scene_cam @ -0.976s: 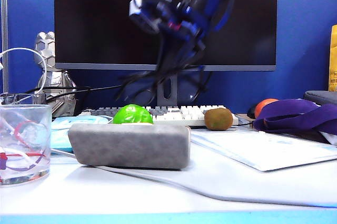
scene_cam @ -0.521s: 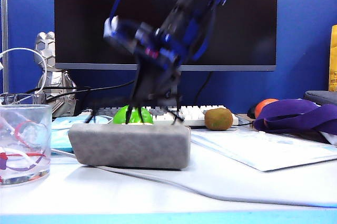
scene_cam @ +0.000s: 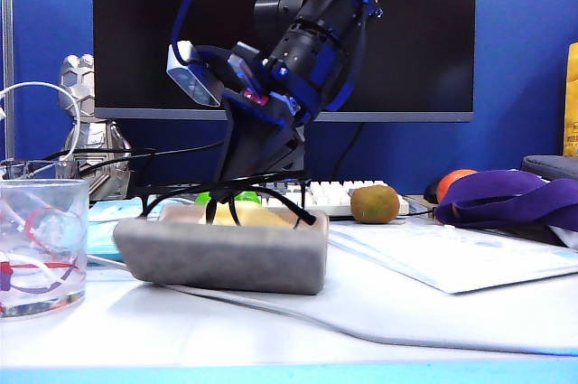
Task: Pick up the glasses, fold the temples of the glasses, place the glasses into the glasses case, and finally close the glasses case.
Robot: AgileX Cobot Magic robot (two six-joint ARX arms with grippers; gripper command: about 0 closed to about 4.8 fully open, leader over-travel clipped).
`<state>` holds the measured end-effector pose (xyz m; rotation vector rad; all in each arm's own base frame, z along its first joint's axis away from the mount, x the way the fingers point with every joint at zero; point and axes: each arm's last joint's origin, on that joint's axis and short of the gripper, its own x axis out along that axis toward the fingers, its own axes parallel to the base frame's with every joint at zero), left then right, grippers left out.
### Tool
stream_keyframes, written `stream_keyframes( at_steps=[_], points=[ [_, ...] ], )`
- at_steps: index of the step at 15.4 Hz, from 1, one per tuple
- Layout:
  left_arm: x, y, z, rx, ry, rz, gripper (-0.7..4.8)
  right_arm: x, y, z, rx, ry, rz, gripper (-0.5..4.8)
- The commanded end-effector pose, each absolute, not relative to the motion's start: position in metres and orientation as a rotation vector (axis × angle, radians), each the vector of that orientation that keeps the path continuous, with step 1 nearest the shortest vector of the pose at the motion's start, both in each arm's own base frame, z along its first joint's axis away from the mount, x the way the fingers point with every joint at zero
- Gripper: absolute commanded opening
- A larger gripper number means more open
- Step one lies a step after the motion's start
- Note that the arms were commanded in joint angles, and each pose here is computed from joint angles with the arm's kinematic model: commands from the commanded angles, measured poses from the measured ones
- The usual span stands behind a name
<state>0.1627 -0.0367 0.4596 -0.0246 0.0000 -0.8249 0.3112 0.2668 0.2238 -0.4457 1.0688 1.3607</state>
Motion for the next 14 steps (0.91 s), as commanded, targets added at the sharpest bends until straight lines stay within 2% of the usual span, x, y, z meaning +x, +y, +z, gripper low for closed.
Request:
stream_keyframes(
  at_steps=[1, 6, 11, 14],
  points=[
    [0.161, -0.036, 0.461, -0.016, -0.014, -0.825, -0.05, 0.310, 0.268, 0.227, -0.432, 1.054, 1.390, -0.01],
    [0.162, -0.037, 0.461, -0.019, -0.006, -0.825, -0.05, 0.307, 0.267, 0.205, -0.408, 1.136, 1.403, -0.01],
    [0.162, -0.037, 0.460, -0.021, 0.001, -0.825, -0.05, 0.308, 0.268, 0.199, -0.410, 1.113, 1.407, -0.01],
    [0.163, -0.037, 0.460, -0.022, 0.004, -0.825, -0.05, 0.307, 0.269, 0.197, -0.338, 1.104, 1.483, -0.01]
  ],
)
